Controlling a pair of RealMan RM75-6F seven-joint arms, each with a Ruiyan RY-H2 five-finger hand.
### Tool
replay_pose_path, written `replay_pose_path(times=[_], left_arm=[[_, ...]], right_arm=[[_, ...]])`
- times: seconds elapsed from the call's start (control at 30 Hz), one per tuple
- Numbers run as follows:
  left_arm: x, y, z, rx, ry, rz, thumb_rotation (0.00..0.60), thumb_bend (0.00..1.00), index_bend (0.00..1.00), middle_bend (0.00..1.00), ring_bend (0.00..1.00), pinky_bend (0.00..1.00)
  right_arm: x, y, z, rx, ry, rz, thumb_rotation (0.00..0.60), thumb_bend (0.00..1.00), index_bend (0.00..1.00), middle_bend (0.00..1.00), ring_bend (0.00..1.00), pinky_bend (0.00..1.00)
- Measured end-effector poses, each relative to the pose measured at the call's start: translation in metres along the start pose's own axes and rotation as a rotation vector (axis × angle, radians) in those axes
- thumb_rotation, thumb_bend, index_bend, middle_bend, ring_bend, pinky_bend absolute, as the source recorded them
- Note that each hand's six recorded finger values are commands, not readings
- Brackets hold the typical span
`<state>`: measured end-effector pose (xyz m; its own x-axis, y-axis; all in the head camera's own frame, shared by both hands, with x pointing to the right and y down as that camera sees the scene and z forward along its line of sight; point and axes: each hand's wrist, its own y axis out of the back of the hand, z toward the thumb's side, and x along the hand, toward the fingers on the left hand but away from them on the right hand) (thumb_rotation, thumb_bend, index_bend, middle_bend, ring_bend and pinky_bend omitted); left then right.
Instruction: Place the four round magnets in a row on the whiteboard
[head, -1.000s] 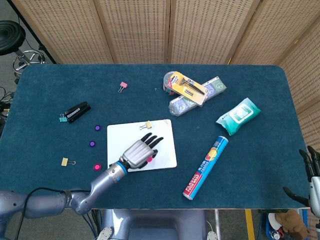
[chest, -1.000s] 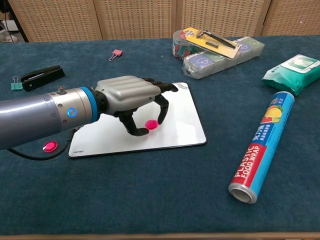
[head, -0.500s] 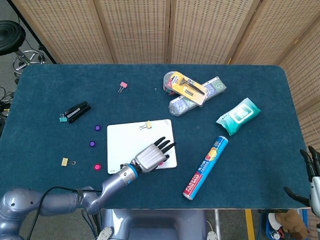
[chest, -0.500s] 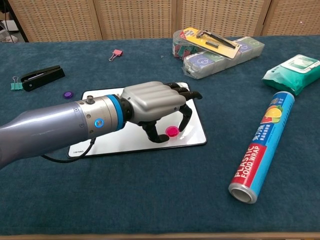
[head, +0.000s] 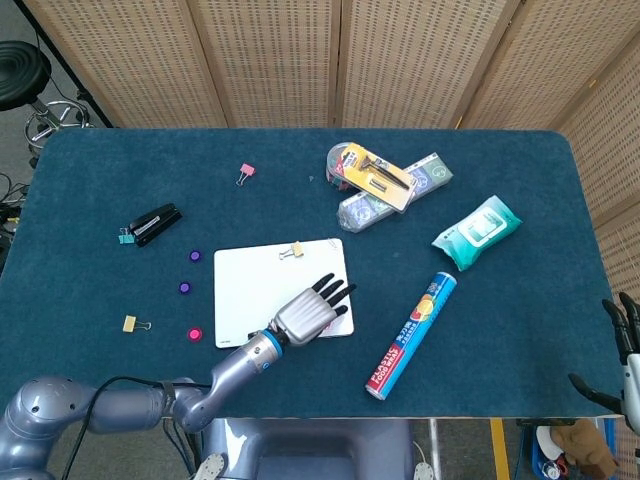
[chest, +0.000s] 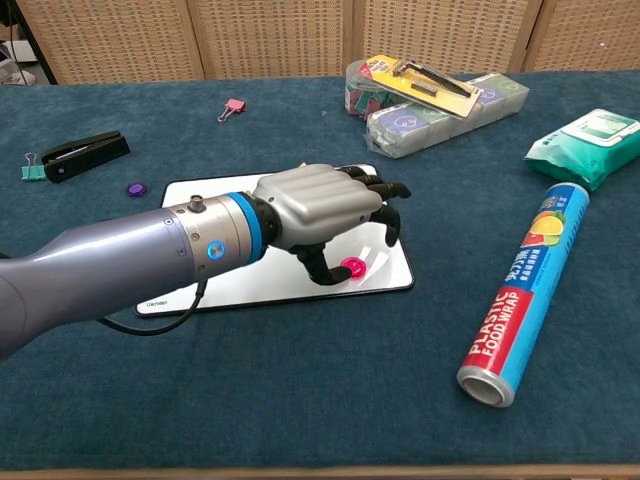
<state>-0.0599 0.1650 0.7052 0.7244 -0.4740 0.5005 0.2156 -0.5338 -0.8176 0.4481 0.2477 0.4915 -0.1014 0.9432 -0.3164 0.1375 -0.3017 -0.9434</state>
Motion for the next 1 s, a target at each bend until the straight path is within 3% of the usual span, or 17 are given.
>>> replay_pose_path(times=[0.23,0.5,0.67,1.0], left_arm=[[-0.017,0.011,-0.018,-0.029,0.030,-0.005,0.600,0.37,0.31,0.00,0.00,0.00],[-0.077,0.027,-0.071,-0.005,0.119,-0.040,0.600,0.37,0.37,0.00,0.00,0.00],[-0.122,0.015,-0.103,-0.003,0.200,-0.070,0.600,0.37,0.40,0.00,0.00,0.00],[-0.171,-0.005,-0.126,-0.049,0.268,-0.062,0.600,0.37,0.41,0.00,0.00,0.00]], right_arm=[[0.001,0.001,0.001,-0.004,0.004,-0.001,0.600,0.00,0.00,0.00,0.00,0.00],[0.003,-0.003,0.007,-0.003,0.022,0.014,0.600,0.00,0.00,0.00,0.00,0.00],[0.005,-0.007,0.010,0.002,0.032,0.026,0.600,0.00,0.00,0.00,0.00,0.00],[0.005,-0.010,0.014,0.001,0.038,0.039,0.600,0.00,0.00,0.00,0.00,0.00]])
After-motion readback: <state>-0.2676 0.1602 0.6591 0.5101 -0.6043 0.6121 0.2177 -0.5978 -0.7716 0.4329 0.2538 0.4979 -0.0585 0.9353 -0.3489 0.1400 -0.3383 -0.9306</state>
